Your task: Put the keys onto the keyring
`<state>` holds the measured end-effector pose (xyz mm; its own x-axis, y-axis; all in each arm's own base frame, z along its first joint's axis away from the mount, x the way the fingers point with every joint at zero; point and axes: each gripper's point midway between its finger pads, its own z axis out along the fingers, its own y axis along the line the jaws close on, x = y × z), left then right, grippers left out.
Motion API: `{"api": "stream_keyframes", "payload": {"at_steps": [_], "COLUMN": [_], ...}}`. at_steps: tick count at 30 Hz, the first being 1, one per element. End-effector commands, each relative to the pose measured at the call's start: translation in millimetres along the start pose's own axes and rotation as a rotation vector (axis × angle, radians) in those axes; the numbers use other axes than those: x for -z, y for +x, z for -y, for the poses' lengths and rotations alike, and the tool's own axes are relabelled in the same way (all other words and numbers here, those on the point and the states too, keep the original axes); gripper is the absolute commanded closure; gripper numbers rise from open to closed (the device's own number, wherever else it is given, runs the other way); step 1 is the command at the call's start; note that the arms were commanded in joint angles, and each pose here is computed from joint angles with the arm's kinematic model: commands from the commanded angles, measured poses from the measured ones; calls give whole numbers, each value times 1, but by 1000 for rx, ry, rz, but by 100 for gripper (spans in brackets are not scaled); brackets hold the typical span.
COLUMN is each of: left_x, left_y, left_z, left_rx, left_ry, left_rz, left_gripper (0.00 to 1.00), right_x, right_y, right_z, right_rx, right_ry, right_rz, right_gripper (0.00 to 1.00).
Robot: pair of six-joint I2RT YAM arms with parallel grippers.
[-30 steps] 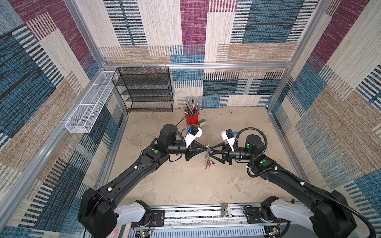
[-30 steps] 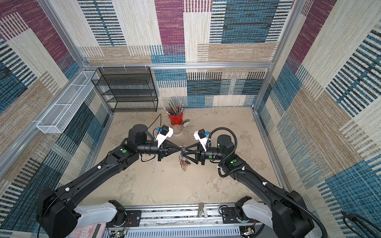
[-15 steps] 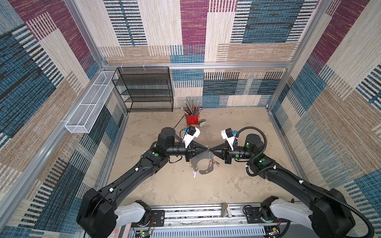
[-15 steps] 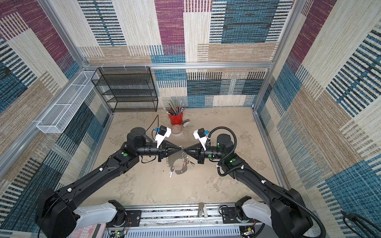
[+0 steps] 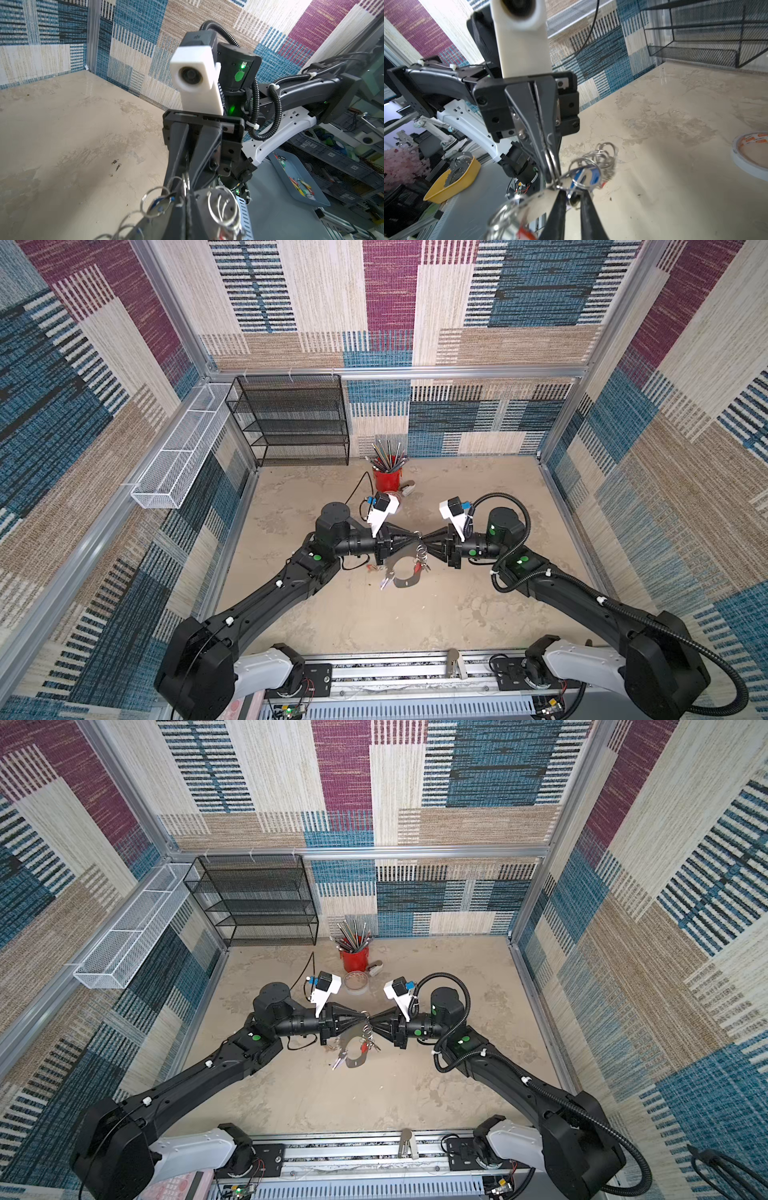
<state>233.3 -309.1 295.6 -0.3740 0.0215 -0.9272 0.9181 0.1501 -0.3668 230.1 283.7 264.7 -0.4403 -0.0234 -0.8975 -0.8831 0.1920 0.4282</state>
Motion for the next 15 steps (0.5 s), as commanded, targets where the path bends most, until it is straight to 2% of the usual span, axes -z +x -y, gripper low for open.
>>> {"api": "stream_keyframes", "payload": {"at_steps": [1, 8, 15], "left_x": [1, -2, -5], "left_y": [-13, -12, -15], "left_z": [6, 1, 3], "left_rx": [-60, -52, -49], "left_ry": [23, 25, 51], "left_rz": [51, 64, 84], "left_gripper": [100, 100, 100], "right_x": [11, 40, 35], "right_y": [-14, -49, -54], "right_z": [8, 7, -7], "right_rx": [1, 31, 62], "right_ry": [64, 151, 58], "right_rz": [42, 139, 119], "right_gripper": [74, 67, 52]}}
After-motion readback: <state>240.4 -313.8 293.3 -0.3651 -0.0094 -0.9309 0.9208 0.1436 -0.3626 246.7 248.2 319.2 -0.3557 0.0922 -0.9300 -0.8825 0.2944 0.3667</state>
